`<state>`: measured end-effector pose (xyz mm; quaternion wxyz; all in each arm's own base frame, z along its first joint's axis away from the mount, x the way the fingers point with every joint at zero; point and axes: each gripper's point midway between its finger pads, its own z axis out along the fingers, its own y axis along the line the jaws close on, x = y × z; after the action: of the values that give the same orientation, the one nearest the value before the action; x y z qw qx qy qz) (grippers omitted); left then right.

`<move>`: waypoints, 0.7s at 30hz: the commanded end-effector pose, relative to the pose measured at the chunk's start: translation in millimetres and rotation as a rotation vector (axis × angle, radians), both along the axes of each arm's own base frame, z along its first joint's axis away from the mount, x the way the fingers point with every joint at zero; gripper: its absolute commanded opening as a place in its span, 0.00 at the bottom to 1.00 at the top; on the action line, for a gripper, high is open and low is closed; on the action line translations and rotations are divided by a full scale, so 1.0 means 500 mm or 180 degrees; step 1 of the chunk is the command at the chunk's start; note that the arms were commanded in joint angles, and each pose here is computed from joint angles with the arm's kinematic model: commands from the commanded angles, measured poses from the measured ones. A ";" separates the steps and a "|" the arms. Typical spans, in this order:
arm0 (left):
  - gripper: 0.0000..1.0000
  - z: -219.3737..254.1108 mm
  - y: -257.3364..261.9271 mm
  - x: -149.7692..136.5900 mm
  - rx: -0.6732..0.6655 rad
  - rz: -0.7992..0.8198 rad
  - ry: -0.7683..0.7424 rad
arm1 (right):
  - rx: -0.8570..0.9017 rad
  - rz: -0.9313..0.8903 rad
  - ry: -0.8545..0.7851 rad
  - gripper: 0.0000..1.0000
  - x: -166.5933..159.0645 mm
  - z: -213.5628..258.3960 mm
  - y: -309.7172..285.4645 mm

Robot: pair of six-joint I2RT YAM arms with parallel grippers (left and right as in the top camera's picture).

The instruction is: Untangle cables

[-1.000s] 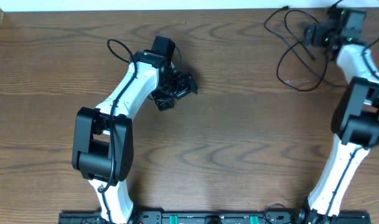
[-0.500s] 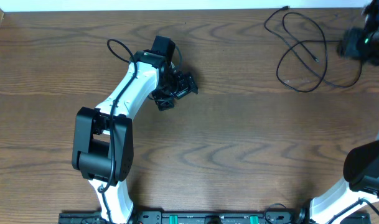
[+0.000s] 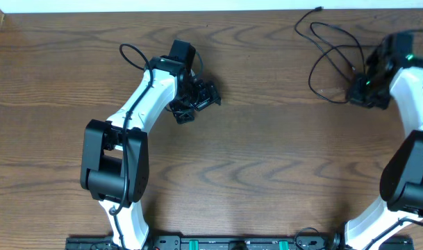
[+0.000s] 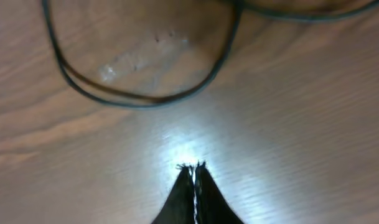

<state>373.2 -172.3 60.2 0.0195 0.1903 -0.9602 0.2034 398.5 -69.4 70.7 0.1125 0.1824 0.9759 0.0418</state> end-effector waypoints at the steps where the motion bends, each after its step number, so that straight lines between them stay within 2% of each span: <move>1: 0.94 0.019 0.000 0.006 -0.0025 0.0001 -0.0076 | 0.0022 -0.0083 0.0081 0.01 -0.018 -0.063 0.016; 13: 0.94 0.019 0.000 0.006 -0.0024 0.0001 -0.0076 | -0.0030 -0.0108 -0.0259 0.01 -0.027 -0.170 0.020; 21: 0.94 0.019 0.000 0.006 -0.0023 0.0000 -0.0077 | -0.0345 -0.0188 -0.0750 0.01 0.031 -0.191 -0.018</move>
<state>373.2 -172.3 60.2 0.0195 0.1903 -0.9602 0.2034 422.1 -71.7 1.2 0.2531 0.1880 0.9484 0.0342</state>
